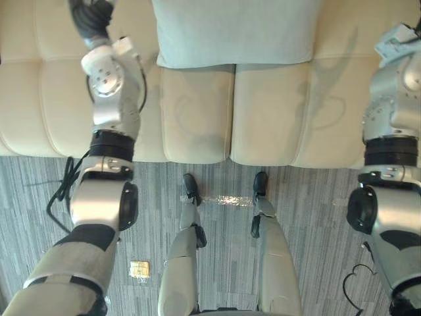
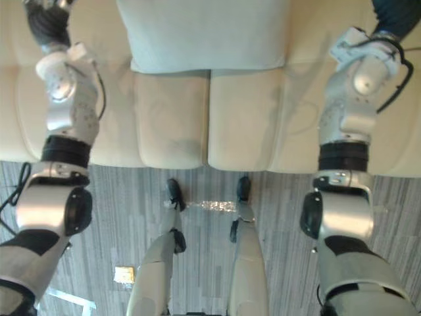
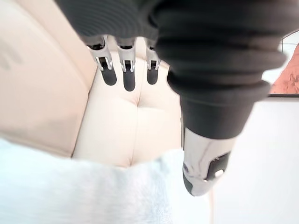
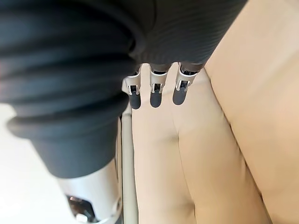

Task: Pick up cushions and gather them together orderly.

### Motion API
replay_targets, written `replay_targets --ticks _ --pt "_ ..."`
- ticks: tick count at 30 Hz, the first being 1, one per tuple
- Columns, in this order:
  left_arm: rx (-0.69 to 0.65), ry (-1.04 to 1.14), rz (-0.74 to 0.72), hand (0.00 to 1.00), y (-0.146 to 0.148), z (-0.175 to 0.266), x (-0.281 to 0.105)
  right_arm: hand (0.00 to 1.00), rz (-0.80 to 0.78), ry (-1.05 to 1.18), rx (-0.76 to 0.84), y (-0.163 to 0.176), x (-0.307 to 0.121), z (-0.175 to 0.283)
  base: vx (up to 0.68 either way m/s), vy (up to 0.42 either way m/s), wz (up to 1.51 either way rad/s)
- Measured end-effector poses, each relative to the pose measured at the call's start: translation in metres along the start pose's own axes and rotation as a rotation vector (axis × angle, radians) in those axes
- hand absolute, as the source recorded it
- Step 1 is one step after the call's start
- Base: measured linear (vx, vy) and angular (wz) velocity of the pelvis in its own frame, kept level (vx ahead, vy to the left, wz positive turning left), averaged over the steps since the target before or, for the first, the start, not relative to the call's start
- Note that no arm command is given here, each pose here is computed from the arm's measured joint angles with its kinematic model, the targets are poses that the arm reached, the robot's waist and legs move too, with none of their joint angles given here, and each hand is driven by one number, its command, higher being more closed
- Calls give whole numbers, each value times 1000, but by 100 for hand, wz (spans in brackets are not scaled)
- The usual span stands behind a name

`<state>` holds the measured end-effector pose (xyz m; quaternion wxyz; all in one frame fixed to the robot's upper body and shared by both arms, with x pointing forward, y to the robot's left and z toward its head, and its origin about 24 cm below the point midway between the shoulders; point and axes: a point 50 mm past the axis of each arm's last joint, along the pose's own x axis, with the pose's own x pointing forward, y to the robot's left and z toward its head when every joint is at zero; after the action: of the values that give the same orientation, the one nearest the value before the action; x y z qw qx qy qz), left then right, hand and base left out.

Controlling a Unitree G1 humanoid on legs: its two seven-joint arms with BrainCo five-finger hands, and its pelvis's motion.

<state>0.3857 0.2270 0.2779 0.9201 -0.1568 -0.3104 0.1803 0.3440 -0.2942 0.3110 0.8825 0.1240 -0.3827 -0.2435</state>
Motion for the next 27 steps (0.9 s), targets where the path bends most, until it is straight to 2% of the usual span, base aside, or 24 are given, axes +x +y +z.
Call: replay_targets --ticks 1,4,5,6,8,10,12,13,16,18,23,27 --pt "27 20 -13 0 15 -12 -13 0 9 8 -12 -18 -14 -6 25 -73 -12" --pt "66 71 -22 0 36 -32 -37 0 31 15 -57 -40 -35 -12 26 -67 -7" --pt "99 135 -24 0 52 -52 -65 0 38 67 -84 -55 -62 -26 26 -66 -9" --pt "109 159 -24 0 56 -59 -73 0 37 89 -90 -59 -70 -32 36 -83 -12" --pt "185 340 -62 0 74 -100 -137 0 35 266 -165 -83 -132 -69 51 -79 -6" --pt "216 444 -78 0 83 -118 -172 0 8 381 -176 -96 -166 -87 57 -49 -1" --pt "272 665 -78 0 104 -144 -240 0 -24 597 -225 -114 -239 -110 108 -42 3" --pt "281 704 -72 0 108 -148 -251 0 -28 630 -230 -116 -249 -113 105 -22 4" --pt "414 1042 -63 0 143 -168 -340 0 -50 939 -321 -137 -337 -129 163 -1 3" --pt "484 1211 -57 0 163 -170 -382 0 -68 1118 -368 -151 -378 -136 159 7 2" --pt "621 1429 -96 0 191 -163 -431 0 -69 1420 -485 -177 -440 -140 94 26 -2" --pt "656 1476 -86 0 201 -160 -438 0 -89 1528 -539 -191 -459 -135 72 27 -7"
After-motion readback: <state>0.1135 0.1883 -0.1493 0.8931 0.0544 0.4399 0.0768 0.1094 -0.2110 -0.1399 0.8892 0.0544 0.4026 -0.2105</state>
